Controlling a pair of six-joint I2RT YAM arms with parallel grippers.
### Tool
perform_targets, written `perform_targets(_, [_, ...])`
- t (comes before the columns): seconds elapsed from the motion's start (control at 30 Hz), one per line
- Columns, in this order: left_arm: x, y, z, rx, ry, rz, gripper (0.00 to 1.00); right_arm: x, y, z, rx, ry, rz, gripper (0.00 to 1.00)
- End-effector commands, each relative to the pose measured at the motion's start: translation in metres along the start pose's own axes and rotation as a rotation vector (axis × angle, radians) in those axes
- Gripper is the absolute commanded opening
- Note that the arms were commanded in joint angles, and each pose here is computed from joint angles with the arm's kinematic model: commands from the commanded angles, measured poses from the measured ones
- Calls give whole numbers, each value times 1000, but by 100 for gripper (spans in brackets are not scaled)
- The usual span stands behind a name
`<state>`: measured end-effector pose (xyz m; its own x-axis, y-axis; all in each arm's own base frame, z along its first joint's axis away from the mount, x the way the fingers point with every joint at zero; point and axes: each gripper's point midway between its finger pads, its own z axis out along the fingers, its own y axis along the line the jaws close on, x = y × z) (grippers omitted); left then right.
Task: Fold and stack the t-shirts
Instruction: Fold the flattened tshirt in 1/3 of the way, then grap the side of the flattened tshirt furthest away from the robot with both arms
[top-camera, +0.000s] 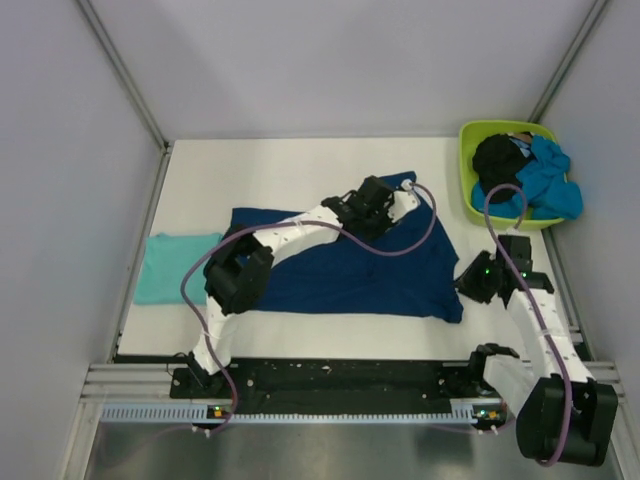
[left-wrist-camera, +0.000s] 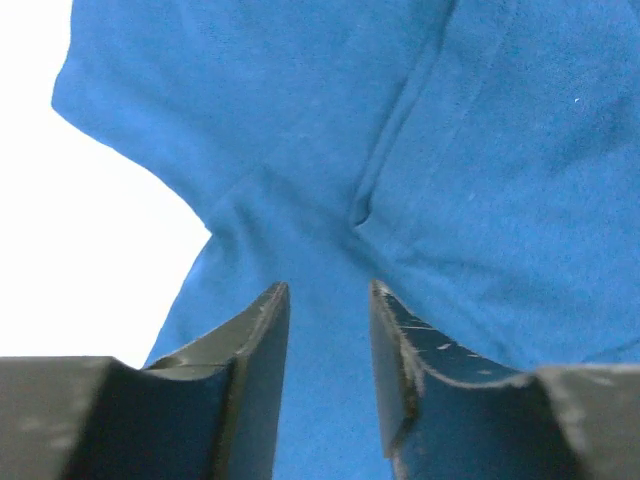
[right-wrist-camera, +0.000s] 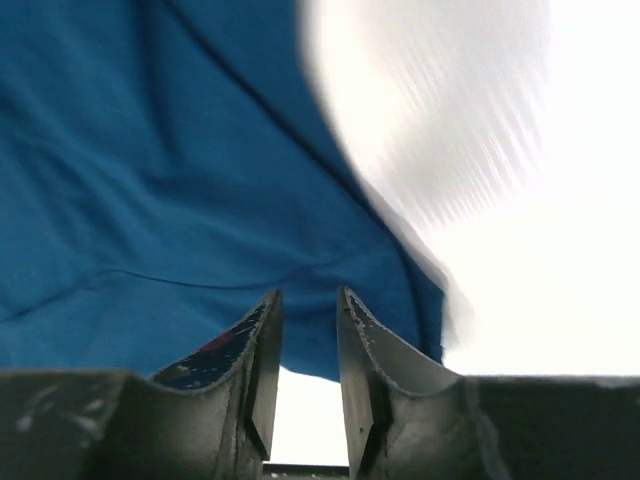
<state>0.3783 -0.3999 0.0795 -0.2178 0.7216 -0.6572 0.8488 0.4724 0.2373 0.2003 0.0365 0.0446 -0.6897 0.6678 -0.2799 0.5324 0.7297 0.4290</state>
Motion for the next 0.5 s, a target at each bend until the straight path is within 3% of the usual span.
perform_targets(0.0, [-38, 43, -83, -84, -107, 43, 51, -85, 68, -62, -119, -274, -205, 33])
perform_targets(0.1, [-15, 67, -117, -120, -76, 37, 64, -119, 109, -74, -173, -275, -334, 42])
perform_targets(0.23, [33, 116, -143, -216, 13, -42, 67, -158, 170, -61, -214, -255, -529, 54])
perform_targets(0.47, [118, 205, -174, -309, 141, -181, 69, -213, 243, 18, -237, -187, -595, 55])
